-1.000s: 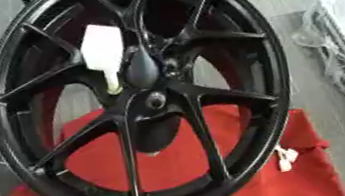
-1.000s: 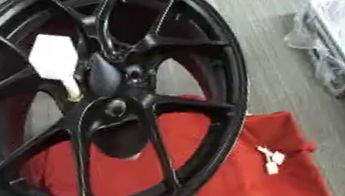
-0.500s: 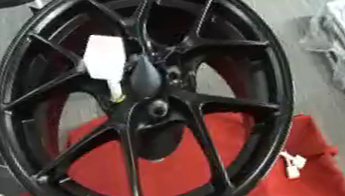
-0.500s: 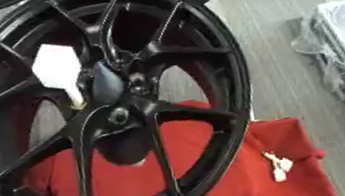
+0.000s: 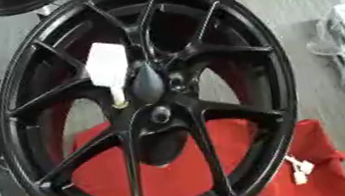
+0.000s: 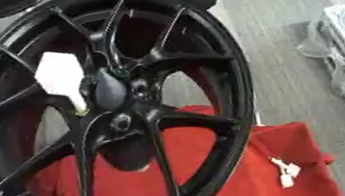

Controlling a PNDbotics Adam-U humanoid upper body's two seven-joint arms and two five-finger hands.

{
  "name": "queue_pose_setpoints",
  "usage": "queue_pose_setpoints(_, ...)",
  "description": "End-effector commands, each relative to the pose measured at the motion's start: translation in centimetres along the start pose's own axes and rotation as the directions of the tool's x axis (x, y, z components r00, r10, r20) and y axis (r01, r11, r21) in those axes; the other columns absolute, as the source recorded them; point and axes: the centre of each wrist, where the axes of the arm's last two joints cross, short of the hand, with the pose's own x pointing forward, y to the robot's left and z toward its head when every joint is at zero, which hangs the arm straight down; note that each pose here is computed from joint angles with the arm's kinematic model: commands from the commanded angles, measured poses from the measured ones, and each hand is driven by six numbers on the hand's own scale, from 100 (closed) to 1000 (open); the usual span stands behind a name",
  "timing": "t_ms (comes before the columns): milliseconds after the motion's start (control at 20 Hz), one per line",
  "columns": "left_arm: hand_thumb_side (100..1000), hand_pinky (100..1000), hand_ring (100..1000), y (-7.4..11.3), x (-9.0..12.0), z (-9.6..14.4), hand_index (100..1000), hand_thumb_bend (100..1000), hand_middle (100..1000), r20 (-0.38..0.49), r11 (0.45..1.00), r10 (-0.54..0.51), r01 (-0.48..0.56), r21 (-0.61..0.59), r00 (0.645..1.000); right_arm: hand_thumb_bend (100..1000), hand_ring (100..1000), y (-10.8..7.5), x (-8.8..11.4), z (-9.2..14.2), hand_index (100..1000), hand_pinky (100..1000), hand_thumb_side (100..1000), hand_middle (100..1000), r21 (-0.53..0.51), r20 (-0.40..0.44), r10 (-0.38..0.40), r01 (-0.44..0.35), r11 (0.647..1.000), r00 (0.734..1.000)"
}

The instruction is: Pull the pin out of the wheel hub.

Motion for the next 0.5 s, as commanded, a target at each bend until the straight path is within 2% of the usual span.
queue_pose_setpoints(50, 840, 643, 878, -0.06, 1.06, -0.5, 823, 195, 793, 0.039, 1.0, 0.005, -0.004, -0.012, 0.999, 100, 653, -0.07, 0.44, -0.6, 673, 884, 607, 583, 0.019, 0.012, 0.02, -0.021, 1.0, 1.0)
queue_pose_setpoints(500, 838, 641, 876, -0.46, 1.28, -0.59, 823, 197, 793, 0.045, 0.999, 0.023, -0.022, -0.025, 0.999, 100, 636, 0.27, 0.14, -0.66, 669, 880, 614, 575, 0.043, -0.005, 0.024, -0.024, 0.999, 1.0)
